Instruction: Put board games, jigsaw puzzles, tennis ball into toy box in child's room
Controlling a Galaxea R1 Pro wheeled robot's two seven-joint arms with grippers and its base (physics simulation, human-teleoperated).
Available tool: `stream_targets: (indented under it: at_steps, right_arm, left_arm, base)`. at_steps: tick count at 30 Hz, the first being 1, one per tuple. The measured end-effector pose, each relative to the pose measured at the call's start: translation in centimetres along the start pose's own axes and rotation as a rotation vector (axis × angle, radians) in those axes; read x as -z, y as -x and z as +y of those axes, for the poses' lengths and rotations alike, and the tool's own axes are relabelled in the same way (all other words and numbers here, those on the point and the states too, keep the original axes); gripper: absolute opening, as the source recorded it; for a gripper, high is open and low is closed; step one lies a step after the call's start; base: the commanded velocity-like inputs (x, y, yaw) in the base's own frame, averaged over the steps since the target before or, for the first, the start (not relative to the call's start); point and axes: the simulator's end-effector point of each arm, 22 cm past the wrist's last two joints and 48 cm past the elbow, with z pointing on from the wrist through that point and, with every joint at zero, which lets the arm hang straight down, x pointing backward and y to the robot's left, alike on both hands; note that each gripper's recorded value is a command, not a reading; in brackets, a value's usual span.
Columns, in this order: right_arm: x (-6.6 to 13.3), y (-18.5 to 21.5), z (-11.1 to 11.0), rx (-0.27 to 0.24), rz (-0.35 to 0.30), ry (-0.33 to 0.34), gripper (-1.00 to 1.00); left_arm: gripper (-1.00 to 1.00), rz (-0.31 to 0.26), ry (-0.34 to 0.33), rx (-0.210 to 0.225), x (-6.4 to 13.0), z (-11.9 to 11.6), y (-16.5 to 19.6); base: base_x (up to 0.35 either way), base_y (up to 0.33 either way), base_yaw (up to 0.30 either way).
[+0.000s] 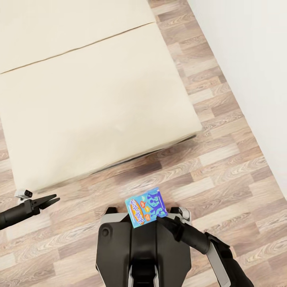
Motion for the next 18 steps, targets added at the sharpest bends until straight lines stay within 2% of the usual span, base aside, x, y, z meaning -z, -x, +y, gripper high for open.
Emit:
stream_targets:
  at_steps: [18]
  right_arm:
    - [0.0,1.1,0.9,0.024,-0.016,0.009,-1.0]
  left_arm:
    - [1.0,-0.012,-0.013,-0.023,0.3,-1.3,0.7]
  base:
    - [0.0,0.0,-0.145]
